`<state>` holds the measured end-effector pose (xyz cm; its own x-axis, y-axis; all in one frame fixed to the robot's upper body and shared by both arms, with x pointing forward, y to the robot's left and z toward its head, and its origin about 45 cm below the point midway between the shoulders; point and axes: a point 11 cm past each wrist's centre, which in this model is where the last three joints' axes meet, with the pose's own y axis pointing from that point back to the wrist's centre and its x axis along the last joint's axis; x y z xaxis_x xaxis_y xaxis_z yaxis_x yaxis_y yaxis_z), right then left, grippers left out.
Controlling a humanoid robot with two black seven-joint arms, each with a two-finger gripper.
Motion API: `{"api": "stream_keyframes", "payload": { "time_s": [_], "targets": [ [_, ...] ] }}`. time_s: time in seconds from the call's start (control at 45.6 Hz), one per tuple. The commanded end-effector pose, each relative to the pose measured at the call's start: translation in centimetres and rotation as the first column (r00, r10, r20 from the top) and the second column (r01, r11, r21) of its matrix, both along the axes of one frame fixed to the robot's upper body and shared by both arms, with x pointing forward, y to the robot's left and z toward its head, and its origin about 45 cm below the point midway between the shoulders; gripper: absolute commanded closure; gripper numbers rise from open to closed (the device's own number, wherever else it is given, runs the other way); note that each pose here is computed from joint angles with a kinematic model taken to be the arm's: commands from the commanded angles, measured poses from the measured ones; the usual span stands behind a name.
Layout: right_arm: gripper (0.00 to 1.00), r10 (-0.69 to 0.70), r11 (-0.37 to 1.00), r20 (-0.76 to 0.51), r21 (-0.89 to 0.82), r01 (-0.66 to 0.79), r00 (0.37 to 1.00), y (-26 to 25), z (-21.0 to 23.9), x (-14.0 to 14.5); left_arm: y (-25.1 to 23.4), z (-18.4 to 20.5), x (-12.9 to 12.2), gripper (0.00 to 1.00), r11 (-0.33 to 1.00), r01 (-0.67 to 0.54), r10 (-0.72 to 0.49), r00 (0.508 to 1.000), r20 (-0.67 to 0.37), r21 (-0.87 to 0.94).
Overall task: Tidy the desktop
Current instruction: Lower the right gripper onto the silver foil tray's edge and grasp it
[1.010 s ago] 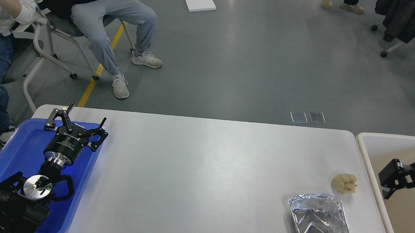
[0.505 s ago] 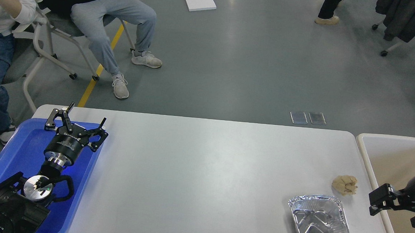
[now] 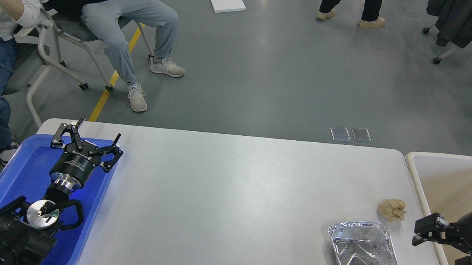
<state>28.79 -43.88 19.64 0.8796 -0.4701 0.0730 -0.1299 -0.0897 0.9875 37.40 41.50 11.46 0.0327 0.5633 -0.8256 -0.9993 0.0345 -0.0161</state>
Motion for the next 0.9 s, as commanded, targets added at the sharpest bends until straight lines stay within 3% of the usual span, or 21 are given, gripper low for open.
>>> {"api": "stream_keyframes", "payload": {
  "time_s": [0.0,0.176,0.417,0.637,0.878],
  "targets": [
    [0.00,0.092,0.996,-0.021,-0.003,-0.092,0.996,2.0,-0.4,0.7,0.0,0.0,0.0,0.00,1.000,0.001,-0.001,1.000,0.001,-0.001],
    [0.00,0.365,0.912,-0.089,-0.165,-0.375,0.927,2.0,-1.5,0.9,0.0,0.0,0.0,0.00,1.000,0.001,-0.001,1.000,0.001,-0.001],
    [0.00,0.371,0.915,-0.001,-0.171,-0.365,0.929,3.5,-2.1,2.2,0.0,0.0,0.0,0.00,1.000,0.001,-0.001,1.000,0.001,-0.001],
    [0.00,0.403,0.904,-0.035,-0.141,-0.403,0.915,5.3,-5.2,0.6,0.0,0.0,0.0,0.00,1.000,0.001,-0.001,1.000,0.001,-0.001],
    [0.00,0.398,0.911,-0.039,-0.100,-0.400,0.917,6.3,-5.4,0.1,0.0,0.0,0.0,0.00,1.000,0.001,-0.001,1.000,0.001,-0.001]
  ]
}}
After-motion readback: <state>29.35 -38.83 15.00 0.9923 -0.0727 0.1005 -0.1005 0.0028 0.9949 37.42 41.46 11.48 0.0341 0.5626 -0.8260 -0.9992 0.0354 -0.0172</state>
